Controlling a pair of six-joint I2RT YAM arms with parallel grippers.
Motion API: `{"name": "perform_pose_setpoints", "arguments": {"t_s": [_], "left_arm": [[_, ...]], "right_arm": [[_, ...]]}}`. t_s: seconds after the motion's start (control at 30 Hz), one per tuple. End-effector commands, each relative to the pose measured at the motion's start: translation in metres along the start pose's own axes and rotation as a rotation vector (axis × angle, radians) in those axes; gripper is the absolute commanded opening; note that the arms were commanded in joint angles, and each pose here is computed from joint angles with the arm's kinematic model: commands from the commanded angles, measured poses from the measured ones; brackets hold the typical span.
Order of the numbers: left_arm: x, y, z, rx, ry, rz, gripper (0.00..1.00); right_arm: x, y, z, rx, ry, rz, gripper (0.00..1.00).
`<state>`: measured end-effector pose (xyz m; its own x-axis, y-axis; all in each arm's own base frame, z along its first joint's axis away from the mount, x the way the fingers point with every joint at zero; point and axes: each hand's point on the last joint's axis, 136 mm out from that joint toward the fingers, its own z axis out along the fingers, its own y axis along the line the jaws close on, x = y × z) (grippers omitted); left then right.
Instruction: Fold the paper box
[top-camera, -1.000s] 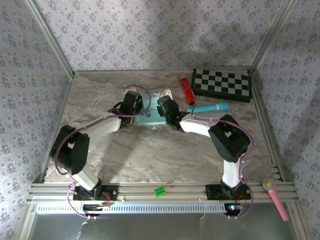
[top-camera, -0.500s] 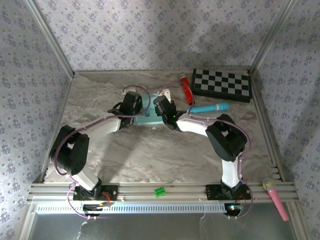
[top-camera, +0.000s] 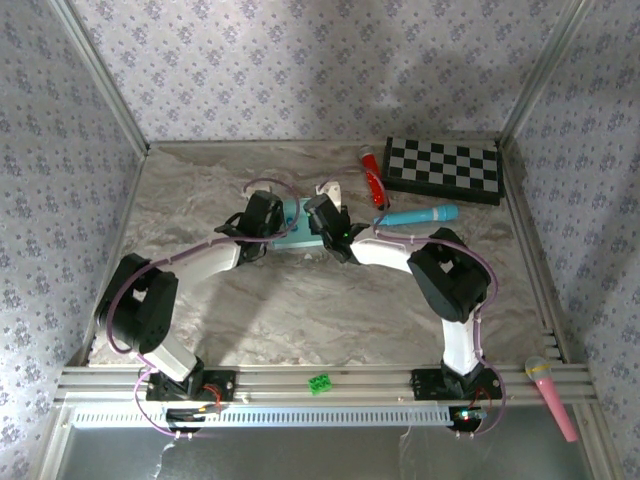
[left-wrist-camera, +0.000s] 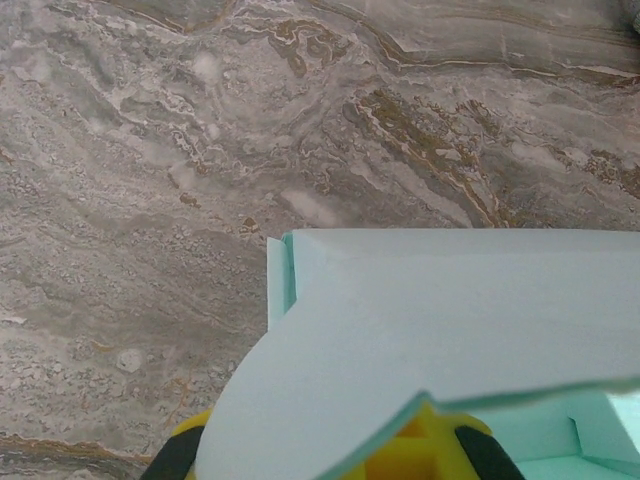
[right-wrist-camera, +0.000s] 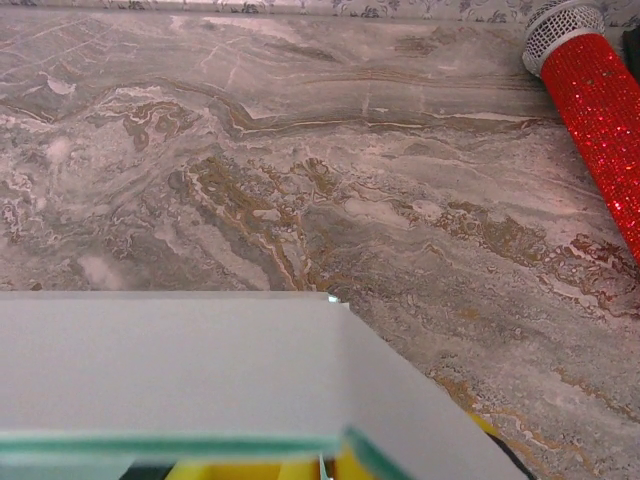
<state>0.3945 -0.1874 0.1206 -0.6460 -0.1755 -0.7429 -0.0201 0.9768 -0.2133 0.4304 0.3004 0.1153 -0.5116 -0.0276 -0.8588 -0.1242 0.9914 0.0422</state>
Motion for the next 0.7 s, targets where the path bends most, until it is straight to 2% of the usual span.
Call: {"name": "perform_pose_setpoints", "arguments": {"t_s": [0.0, 0.67], "left_arm": [[-0.007, -0.007, -0.009, 0.029, -0.027, -0.022, 0.00], [0.011, 0.005, -0.009, 0.001, 0.000, -0.021, 0.00]], "right_arm": [[0.005, 0.009, 0.000, -0.020, 0.003, 0.035, 0.11], [0.025, 0.021, -0.002, -0.036, 0.038, 0.027, 0.11]]}}
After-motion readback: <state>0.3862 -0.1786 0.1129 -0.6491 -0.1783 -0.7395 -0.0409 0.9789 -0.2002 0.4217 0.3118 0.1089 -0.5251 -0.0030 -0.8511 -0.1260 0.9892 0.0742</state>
